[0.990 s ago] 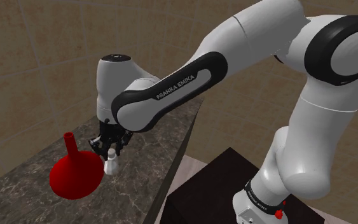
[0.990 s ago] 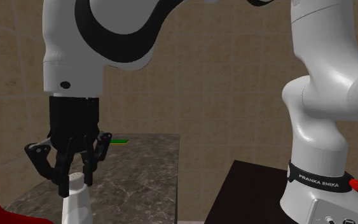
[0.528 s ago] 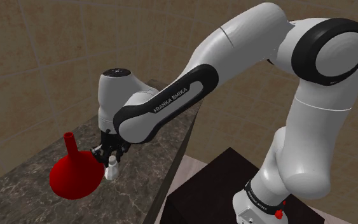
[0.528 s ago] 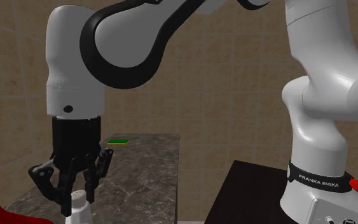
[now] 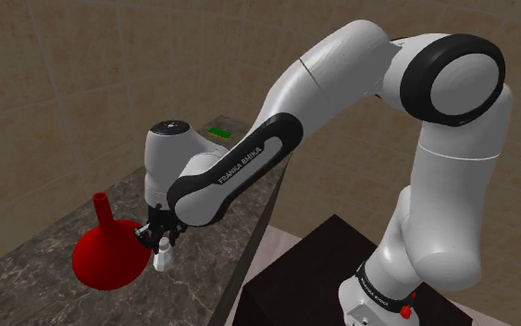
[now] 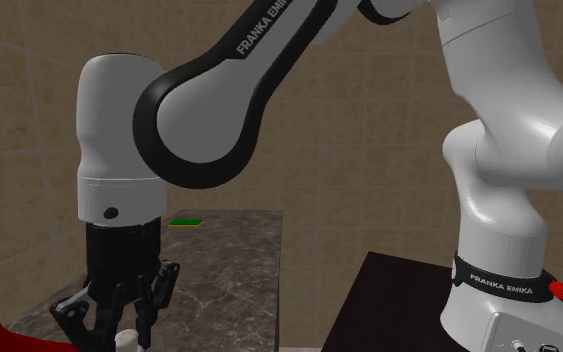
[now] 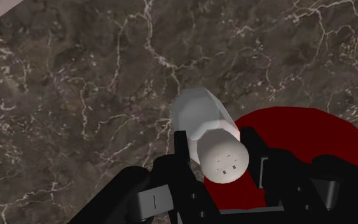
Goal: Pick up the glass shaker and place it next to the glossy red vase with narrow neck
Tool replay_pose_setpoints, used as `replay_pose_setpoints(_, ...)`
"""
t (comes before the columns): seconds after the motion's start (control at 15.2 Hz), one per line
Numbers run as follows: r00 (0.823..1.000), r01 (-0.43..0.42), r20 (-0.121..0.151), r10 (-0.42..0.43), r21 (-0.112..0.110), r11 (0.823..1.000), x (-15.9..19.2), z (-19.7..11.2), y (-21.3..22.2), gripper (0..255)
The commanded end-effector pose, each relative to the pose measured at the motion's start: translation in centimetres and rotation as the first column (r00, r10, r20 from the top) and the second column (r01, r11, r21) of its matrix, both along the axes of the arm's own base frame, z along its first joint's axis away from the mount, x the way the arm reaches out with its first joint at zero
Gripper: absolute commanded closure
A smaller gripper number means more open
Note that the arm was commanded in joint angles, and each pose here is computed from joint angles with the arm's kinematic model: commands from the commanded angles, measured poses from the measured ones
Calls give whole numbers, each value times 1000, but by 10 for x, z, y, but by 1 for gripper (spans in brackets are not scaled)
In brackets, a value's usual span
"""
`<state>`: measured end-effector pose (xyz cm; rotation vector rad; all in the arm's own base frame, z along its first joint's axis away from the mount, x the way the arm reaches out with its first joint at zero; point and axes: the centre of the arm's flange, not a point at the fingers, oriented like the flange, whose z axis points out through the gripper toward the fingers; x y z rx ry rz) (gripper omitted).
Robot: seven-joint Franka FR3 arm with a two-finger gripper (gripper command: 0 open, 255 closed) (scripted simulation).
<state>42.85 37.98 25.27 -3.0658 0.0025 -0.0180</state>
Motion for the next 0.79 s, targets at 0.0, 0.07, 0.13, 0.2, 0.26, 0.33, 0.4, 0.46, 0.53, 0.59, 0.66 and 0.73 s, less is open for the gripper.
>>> replay_pose_setpoints(0.0, 1000, 0, 1, 0, 0, 1000, 0, -10, -1, 255)
replay_pose_setpoints(0.07, 1000, 0, 1, 0, 0, 1000, 0, -16, -1, 255)
replay_pose_setpoints(0.13, 1000, 0, 1, 0, 0, 1000, 0, -21, -1, 255)
replay_pose_setpoints(0.2, 1000, 0, 1, 0, 0, 1000, 0, -26, -1, 255)
replay_pose_setpoints(0.26, 1000, 0, 1, 0, 0, 1000, 0, -31, -1, 255)
replay_pose_setpoints(0.33, 1000, 0, 1, 0, 0, 1000, 0, -37, -1, 255)
replay_pose_setpoints(0.4, 1000, 0, 1, 0, 0, 1000, 0, -42, -1, 255)
replay_pose_setpoints(0.46, 1000, 0, 1, 0, 0, 1000, 0, -47, -1, 255)
replay_pose_setpoints(0.53, 1000, 0, 1, 0, 0, 1000, 0, -52, -1, 255)
replay_pose_setpoints(0.59, 1000, 0, 1, 0, 0, 1000, 0, -57, -1, 255)
replay_pose_setpoints(0.66, 1000, 0, 1, 0, 0, 1000, 0, -57, -1, 255)
replay_pose_setpoints(0.73, 1000, 0, 1, 0, 0, 1000, 0, -57, -1, 255)
